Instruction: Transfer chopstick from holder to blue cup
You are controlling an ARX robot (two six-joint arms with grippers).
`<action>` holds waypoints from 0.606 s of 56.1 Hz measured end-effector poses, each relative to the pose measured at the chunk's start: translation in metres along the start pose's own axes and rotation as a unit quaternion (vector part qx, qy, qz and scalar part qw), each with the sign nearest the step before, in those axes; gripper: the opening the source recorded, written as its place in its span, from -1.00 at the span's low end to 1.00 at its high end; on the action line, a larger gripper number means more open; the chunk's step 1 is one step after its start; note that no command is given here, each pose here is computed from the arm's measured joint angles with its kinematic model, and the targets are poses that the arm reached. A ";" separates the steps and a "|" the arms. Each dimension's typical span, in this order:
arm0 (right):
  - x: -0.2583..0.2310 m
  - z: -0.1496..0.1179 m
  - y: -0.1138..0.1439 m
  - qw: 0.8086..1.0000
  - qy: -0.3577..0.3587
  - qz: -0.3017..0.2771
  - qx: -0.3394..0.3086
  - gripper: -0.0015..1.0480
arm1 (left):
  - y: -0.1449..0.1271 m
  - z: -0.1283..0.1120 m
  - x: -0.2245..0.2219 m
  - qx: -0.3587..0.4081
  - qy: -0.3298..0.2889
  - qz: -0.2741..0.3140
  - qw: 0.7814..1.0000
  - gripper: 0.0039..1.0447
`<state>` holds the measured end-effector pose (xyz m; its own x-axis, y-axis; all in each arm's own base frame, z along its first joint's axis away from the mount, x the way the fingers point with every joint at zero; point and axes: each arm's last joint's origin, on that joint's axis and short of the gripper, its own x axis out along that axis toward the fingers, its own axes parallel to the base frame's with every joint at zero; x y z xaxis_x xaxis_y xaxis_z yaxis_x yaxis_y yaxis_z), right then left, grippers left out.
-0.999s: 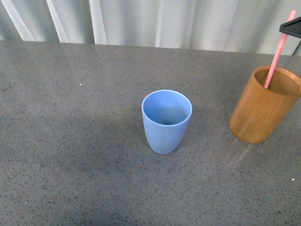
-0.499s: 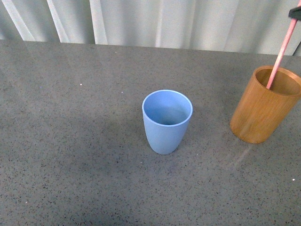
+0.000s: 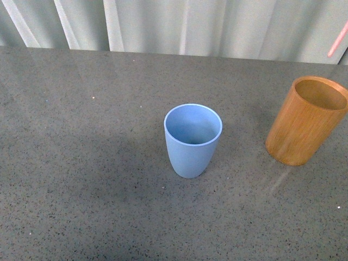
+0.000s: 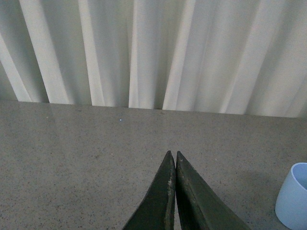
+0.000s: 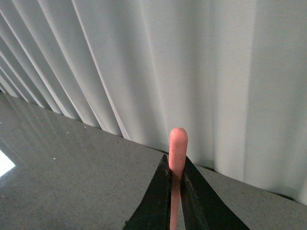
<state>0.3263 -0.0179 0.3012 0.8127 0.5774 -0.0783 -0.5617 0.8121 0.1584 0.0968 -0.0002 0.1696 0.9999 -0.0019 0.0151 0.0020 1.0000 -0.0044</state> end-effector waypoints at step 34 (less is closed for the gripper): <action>0.099 -0.063 0.092 0.992 0.049 0.097 0.068 -0.97 | 0.000 0.000 0.000 0.000 0.000 0.000 1.000 -0.94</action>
<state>0.3458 0.1191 0.2457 0.6690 0.7321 -0.1281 -0.6743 0.6703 0.3099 0.0968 -0.0002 0.1696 0.9999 -0.0019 0.0151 0.0020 1.0000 -0.0044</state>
